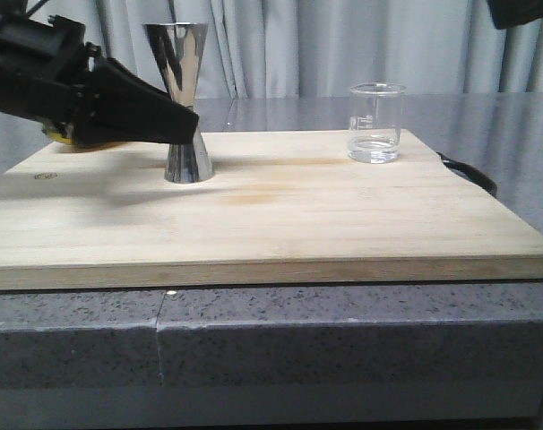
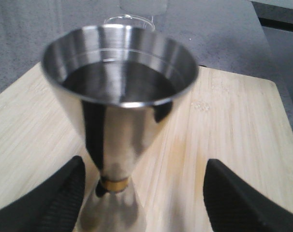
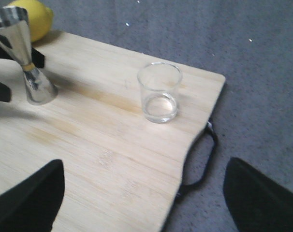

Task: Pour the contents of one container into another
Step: 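Open the left gripper and withdraw it from the jigger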

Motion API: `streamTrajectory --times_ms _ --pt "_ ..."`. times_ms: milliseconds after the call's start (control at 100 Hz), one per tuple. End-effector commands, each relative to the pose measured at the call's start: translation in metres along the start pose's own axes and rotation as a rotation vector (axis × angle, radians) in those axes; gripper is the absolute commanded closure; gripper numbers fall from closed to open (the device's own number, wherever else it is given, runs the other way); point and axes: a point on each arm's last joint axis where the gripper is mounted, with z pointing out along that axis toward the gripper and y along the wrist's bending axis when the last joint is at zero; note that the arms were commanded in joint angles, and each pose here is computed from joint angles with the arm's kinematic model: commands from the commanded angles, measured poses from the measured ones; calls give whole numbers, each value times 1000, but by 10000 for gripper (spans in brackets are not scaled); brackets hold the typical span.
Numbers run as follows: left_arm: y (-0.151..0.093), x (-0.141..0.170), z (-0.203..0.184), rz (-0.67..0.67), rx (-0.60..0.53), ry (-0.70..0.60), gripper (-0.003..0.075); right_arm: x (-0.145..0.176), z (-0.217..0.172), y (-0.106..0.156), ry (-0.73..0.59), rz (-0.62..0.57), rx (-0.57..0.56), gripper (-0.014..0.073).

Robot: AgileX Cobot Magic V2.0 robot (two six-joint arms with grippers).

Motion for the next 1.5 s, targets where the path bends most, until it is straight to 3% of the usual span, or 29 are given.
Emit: streamTrajectory --times_ms 0,220,430,610,800,940,1200,1350,1490 --pt "-12 -34 -17 20 5 -56 236 -21 -15 -7 -20 -29 41 -8" --pt "-41 -59 -55 32 -115 136 236 -31 -39 -21 163 27 92 -8" --pt "-87 -82 -99 -13 -389 369 236 -25 -54 -33 306 129 191 -7" --pt "-135 -92 -137 -110 -633 484 236 -25 -68 -29 269 183 214 -6" --pt "-183 -100 -171 -252 -912 396 239 -17 -88 -21 165 173 230 -6" --pt "-214 -92 -184 -331 -1040 284 239 -3 -103 -13 90 159 241 -6" --pt "-242 -51 -183 -302 -1126 67 288 16 -130 -1 -120 121 273 -6" --pt "-243 -40 -180 -264 -1152 -69 300 21 -131 1 -133 119 275 -6" --pt "-240 -35 -177 -280 -1144 -71 303 21 -131 1 -133 119 275 44"
